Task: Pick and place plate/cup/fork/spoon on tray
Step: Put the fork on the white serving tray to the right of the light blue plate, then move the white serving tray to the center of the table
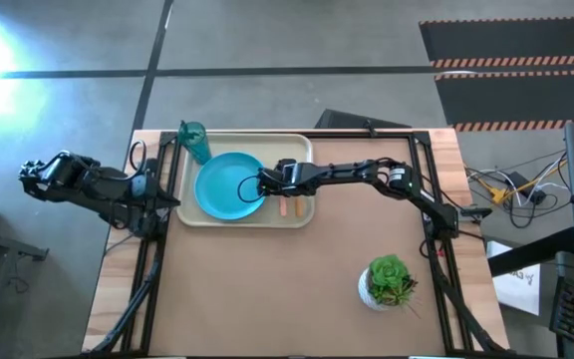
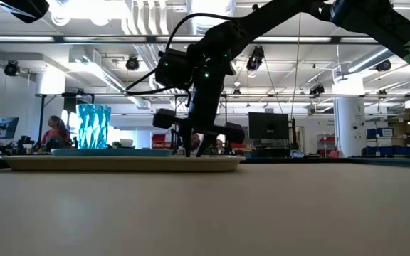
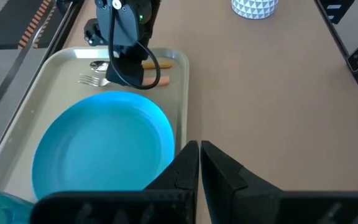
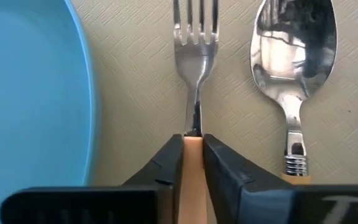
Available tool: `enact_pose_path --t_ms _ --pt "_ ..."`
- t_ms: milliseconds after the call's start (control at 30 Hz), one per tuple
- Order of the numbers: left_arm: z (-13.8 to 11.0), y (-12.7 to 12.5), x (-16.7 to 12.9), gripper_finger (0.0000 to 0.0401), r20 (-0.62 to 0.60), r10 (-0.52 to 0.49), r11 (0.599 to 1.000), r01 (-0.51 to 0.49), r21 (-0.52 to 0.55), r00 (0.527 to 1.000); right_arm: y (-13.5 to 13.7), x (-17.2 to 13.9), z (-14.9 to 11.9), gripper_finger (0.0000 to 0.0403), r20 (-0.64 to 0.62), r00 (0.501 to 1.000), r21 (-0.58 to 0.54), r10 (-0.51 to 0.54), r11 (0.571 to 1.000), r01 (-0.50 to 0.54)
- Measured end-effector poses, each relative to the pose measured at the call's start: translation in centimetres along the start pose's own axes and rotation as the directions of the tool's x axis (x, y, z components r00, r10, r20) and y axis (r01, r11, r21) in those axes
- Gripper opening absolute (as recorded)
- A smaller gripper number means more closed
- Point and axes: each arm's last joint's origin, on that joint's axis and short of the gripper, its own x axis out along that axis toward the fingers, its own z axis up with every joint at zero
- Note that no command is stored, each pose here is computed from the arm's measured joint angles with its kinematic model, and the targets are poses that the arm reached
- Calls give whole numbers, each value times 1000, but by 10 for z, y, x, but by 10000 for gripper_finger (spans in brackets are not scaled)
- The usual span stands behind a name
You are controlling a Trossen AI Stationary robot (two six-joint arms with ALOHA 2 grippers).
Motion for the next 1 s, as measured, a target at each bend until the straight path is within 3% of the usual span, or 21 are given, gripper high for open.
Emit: enact_pose_path --t_ms 167,333,567,700,800,900,1000 --pt "0 0 0 0 0 0 1000 0 1 1000 0 0 0 91 3 1000 1 2 1000 -2" --pt "0 0 0 0 0 0 1000 0 1 1000 2 -2 1 99 28 1000 -17 4 1000 -4" --pt "0 0 0 0 0 5 1000 -5 10 1000 30 -35 20 87 71 988 -172 136 978 -122" --pt "0 0 0 0 2 10 1000 -10 10 1000 45 -65 43 83 163 968 -294 192 946 -139" --pt "0 1 0 0 6 29 1000 -29 9 1000 48 -82 73 56 210 949 -343 233 927 -152" --pt "1 1 1 0 3 30 999 -30 10 1000 44 -90 107 17 216 936 -376 278 908 -183" --pt "1 0 1 0 1 31 999 -31 8 1000 37 -88 132 10 182 932 -371 314 900 -231"
